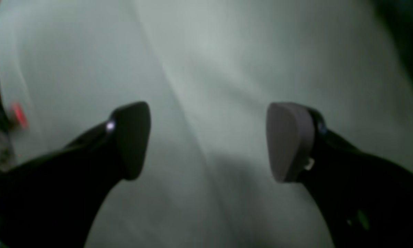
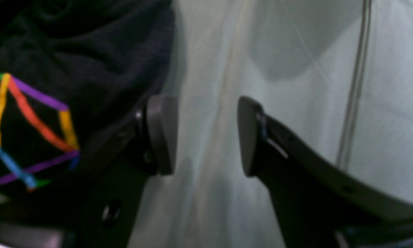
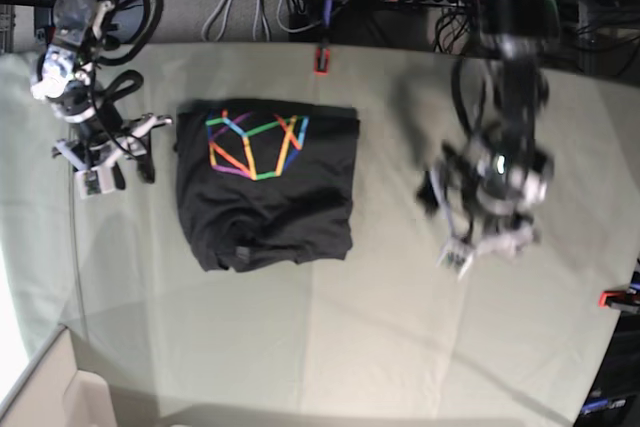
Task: Layout the t-shirt on the table in an organized manner, then fold the t-shirt properly
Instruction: 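Release the shirt and move both grippers to its collar edge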
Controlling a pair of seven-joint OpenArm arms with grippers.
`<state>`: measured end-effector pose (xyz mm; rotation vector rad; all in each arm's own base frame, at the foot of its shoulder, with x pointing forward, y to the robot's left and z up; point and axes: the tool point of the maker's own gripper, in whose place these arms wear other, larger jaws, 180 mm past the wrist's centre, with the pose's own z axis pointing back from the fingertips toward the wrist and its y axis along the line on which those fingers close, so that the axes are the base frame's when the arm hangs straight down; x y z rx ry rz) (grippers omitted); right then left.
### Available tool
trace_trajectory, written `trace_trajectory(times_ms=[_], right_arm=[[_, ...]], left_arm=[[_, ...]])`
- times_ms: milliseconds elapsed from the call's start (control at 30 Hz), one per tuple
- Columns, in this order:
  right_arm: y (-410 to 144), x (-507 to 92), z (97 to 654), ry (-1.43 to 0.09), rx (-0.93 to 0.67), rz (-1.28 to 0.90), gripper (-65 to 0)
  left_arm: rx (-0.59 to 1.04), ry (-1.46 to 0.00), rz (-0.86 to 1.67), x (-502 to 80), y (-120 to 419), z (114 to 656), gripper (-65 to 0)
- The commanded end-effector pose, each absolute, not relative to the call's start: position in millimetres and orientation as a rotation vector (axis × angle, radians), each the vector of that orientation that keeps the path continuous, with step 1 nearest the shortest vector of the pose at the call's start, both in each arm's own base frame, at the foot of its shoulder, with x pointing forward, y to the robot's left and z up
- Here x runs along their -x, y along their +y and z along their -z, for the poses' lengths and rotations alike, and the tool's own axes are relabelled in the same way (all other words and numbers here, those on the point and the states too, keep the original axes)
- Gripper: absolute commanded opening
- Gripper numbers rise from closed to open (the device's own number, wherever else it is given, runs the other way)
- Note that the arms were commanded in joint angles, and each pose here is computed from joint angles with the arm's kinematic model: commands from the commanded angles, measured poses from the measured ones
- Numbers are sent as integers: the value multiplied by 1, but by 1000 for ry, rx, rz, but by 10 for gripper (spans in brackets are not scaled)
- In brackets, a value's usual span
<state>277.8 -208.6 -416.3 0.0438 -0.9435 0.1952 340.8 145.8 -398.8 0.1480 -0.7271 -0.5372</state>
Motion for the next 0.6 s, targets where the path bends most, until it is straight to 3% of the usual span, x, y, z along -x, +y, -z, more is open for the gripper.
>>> trace_trajectory(times_ms=[0,200,567], right_arm=[[-208,-288,402,-1004,-45,-191,-361],[-189,-286,409,-1001,-92,-161,-361],[-167,-262,426,-939,-137,-191,-355]], left_arm=[[-121,-784,515,-341,136,388,-142],[3,-699,455,-284,96,422,-142],[56,-672,416,-251,76,426,-138]])
